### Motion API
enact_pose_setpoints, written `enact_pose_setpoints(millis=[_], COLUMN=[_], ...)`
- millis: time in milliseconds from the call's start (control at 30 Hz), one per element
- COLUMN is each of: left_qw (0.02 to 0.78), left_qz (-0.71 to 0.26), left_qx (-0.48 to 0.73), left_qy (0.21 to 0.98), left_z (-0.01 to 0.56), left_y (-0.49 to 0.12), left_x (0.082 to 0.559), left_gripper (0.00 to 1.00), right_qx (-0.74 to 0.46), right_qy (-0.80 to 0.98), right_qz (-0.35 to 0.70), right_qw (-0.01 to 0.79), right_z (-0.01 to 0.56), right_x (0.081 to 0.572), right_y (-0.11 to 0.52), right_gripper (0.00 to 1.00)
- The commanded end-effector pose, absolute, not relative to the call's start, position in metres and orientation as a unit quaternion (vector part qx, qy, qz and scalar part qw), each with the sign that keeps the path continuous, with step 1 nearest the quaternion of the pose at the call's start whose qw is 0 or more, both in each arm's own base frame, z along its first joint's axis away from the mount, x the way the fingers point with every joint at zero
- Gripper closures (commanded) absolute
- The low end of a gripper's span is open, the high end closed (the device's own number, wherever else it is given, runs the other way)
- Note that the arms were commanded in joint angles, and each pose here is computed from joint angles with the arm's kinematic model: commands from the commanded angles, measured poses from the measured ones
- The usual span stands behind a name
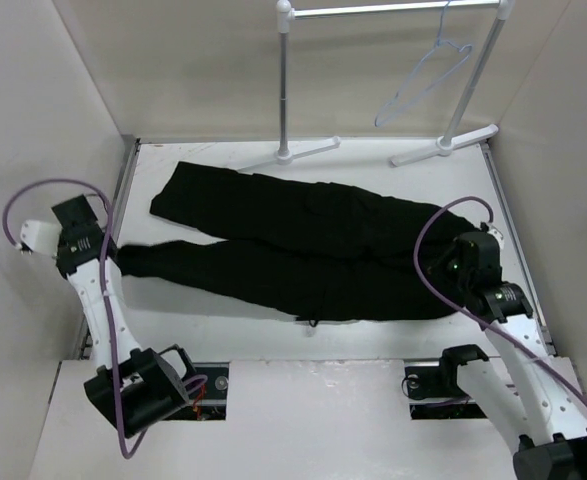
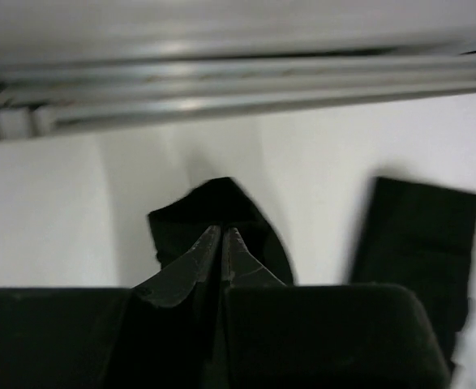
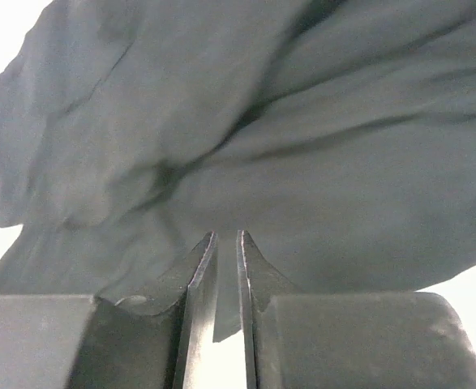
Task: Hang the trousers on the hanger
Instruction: Flatten out the trousers at the center of the board.
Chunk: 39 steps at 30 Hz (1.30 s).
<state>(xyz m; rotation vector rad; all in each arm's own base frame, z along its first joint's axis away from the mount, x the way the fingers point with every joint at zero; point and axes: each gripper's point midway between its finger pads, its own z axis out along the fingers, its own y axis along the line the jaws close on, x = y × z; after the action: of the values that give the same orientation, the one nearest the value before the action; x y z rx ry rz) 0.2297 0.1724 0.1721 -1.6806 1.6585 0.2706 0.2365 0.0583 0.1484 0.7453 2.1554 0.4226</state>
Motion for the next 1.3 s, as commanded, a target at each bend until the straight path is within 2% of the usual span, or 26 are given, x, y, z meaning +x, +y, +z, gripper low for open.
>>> enact_pose_setpoints(millis=[0,67,133,267,333,400,500,567,633,700,767,833,933,1000,1267], left_qw=[0.466,0.44,0.385,0.335,0.311,0.282,0.326,0.369,0.415,0.436,0.445,0.435,0.424,0.423,0.423], left_qz=[0.076,0.111,0.136,0.154,0.164,0.166,0.161,0.158,0.155,0.163,0.173,0.161,0.113,0.092,-0.002], left_qx=[-0.639,-0.639,-0.657,-0.683,-0.695,-0.717,-0.716,-0.695,-0.669,-0.641,-0.613,-0.601,-0.578,-0.565,-0.513], left_qy=[0.608,0.621,0.634,0.63,0.627,0.616,0.597,0.597,0.597,0.61,0.63,0.651,0.688,0.702,0.747], left_z=[0.249,0.235,0.192,0.125,0.108,0.099,0.134,0.167,0.199,0.216,0.221,0.208,0.184,0.176,0.153], left_y=[0.186,0.192,0.189,0.18,0.179,0.178,0.189,0.19,0.189,0.185,0.179,0.168,0.139,0.122,0.049], left_x=[0.275,0.27,0.249,0.211,0.198,0.184,0.194,0.212,0.231,0.244,0.258,0.269,0.291,0.298,0.294], left_gripper=[0.99,0.99,0.98,0.93,0.85,0.76,0.63,0.58,0.55,0.54,0.51,0.51,0.52,0.52,0.52], right_qx=[0.32,0.325,0.333,0.338,0.336,0.338,0.347,0.353,0.36,0.374,0.395,0.413,0.439,0.45,0.466], right_qy=[0.847,0.846,0.841,0.834,0.838,0.839,0.838,0.841,0.848,0.854,0.853,0.849,0.849,0.852,0.862], right_qz=[0.177,0.174,0.175,0.176,0.173,0.165,0.156,0.155,0.148,0.14,0.128,0.11,0.085,0.071,0.021], right_qw=[0.385,0.384,0.389,0.398,0.394,0.393,0.391,0.379,0.359,0.333,0.317,0.312,0.282,0.26,0.197], right_z=[0.151,0.149,0.15,0.151,0.146,0.14,0.135,0.131,0.119,0.103,0.09,0.085,0.072,0.066,0.053], right_x=[0.234,0.233,0.232,0.228,0.225,0.221,0.221,0.222,0.223,0.218,0.215,0.217,0.214,0.203,0.179], right_y=[0.052,0.051,0.05,0.048,0.048,0.044,0.041,0.043,0.044,0.043,0.037,0.029,0.021,0.018,0.027], right_gripper=[0.79,0.73,0.66,0.63,0.6,0.49,0.34,0.35,0.41,0.53,0.57,0.54,0.4,0.38,0.39])
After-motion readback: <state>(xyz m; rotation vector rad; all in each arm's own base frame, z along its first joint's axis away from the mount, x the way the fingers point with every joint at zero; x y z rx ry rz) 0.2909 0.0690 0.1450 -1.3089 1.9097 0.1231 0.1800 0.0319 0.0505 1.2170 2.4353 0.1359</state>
